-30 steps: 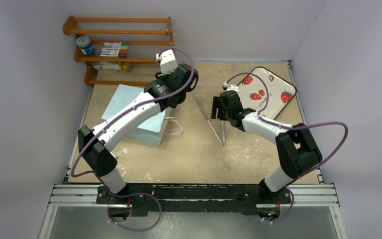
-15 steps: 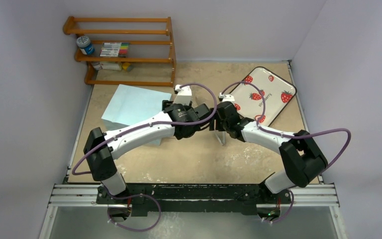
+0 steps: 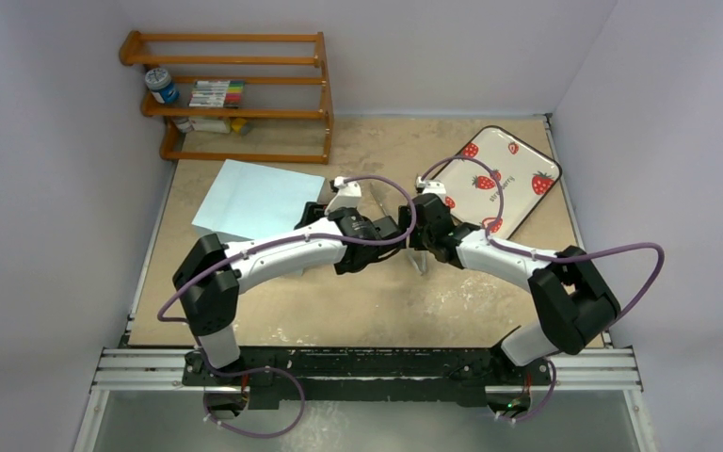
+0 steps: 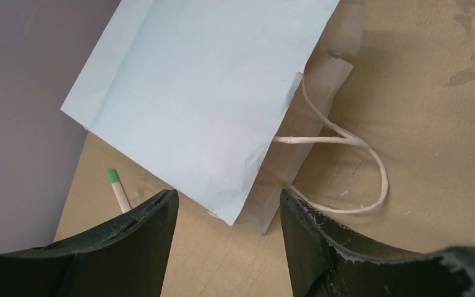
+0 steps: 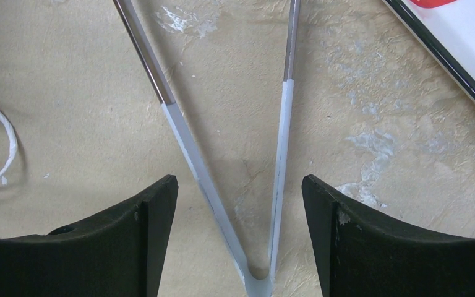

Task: Take the fake bread out of the paper bag
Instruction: Pick up the clamp at the center of the board.

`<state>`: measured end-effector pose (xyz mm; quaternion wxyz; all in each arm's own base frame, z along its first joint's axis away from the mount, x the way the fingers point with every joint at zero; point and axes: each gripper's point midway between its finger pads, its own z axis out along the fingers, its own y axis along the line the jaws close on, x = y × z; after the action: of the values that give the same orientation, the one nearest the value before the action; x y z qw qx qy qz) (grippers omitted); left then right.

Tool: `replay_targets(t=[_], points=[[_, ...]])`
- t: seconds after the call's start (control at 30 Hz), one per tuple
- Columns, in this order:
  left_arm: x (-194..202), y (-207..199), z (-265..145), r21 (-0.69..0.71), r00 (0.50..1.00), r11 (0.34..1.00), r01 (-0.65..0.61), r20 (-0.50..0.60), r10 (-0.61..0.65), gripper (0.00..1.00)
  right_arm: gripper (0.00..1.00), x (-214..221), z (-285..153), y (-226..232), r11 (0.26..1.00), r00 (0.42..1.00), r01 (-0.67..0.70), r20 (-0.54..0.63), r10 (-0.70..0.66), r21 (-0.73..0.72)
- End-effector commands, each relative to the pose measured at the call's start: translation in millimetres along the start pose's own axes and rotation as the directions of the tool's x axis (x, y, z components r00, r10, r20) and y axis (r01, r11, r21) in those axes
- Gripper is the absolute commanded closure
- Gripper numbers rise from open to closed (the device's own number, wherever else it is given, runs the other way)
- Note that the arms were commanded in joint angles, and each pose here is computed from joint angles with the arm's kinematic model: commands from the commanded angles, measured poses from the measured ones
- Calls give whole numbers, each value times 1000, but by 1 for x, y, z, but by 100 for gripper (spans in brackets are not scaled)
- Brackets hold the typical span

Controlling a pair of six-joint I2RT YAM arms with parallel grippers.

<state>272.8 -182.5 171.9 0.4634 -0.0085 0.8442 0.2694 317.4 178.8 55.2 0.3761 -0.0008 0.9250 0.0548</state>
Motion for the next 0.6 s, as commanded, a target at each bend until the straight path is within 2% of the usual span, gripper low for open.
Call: replay_targets(t=[0.0, 0.57], points=[[-12, 9, 5, -62, 991, 995, 84, 109, -77, 39, 24, -4, -1, -1, 1000, 1000, -10, 14, 9, 22], [-5, 2, 21, -93, 980, 987, 132, 159, -116, 38, 20, 9, 24, -1, 996, 999, 24, -43, -21, 82]])
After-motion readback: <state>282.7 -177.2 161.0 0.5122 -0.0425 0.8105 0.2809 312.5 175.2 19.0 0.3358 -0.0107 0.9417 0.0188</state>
